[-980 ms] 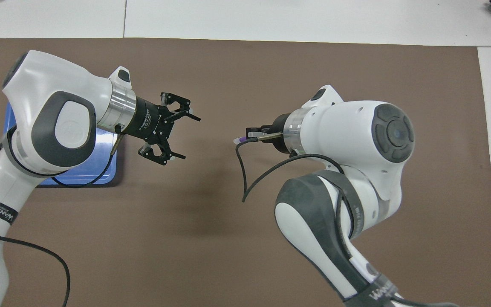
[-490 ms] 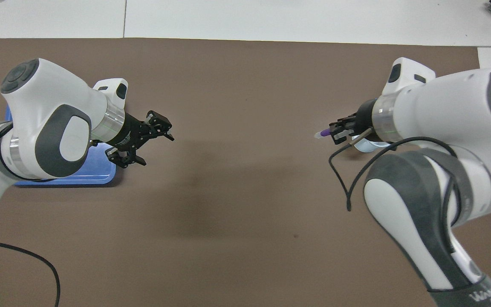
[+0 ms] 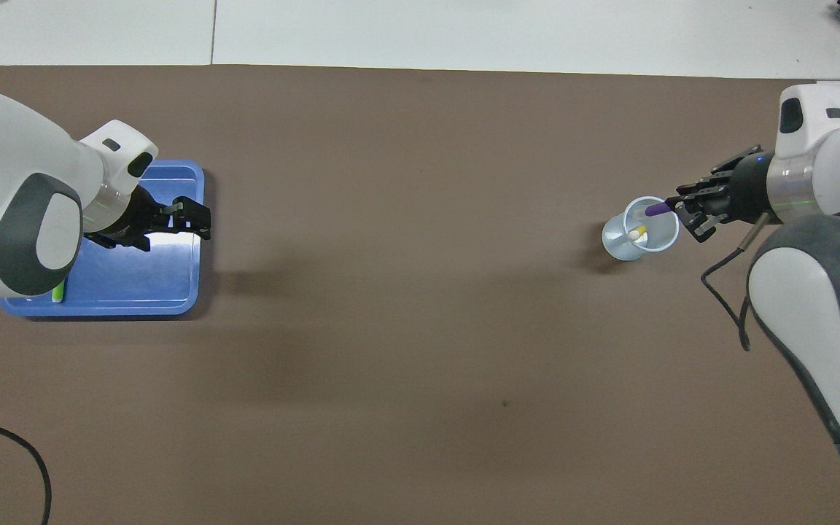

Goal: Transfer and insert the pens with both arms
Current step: 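Insert the purple pen into the white cup with the right gripper, then grasp the green pen with the left gripper while the right gripper returns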

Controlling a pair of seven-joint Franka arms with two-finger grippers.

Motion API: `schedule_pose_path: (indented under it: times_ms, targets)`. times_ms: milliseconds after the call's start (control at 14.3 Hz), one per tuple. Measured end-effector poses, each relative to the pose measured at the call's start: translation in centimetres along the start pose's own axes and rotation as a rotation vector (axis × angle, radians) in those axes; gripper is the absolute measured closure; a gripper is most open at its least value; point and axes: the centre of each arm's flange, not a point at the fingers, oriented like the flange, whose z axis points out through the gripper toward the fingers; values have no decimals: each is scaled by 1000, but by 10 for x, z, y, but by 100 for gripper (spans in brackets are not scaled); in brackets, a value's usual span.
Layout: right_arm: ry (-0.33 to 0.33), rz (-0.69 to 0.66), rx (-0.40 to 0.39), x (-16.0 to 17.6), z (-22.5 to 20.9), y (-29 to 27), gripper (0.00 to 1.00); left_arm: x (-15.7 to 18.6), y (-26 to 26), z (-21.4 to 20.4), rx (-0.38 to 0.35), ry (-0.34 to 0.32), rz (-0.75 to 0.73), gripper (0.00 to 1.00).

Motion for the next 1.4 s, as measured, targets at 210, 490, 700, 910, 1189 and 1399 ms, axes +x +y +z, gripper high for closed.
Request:
schedule_pose_path:
  times_ms: [210, 490, 700, 910, 1189, 1399]
  targets:
    - [-22, -37, 15, -20, 11, 9, 81, 9, -27, -6, 70, 56, 88, 0]
    - [-34, -131, 24, -33, 21, 15, 81, 21, -83, -2, 104, 88, 120, 0]
    - [-26, -186, 5, -41, 29, 21, 81, 32, -118, 24, 96, 82, 122, 1]
    - [-25, -198, 4, -41, 32, 19, 81, 36, -170, 51, 83, 50, 96, 2]
    - [-27, -206, 10, -39, 36, 15, 74, 27, -201, 73, 75, 29, 109, 9]
    - [-27, -210, 11, -38, 37, 13, 40, 21, -214, 84, 73, 31, 130, 17]
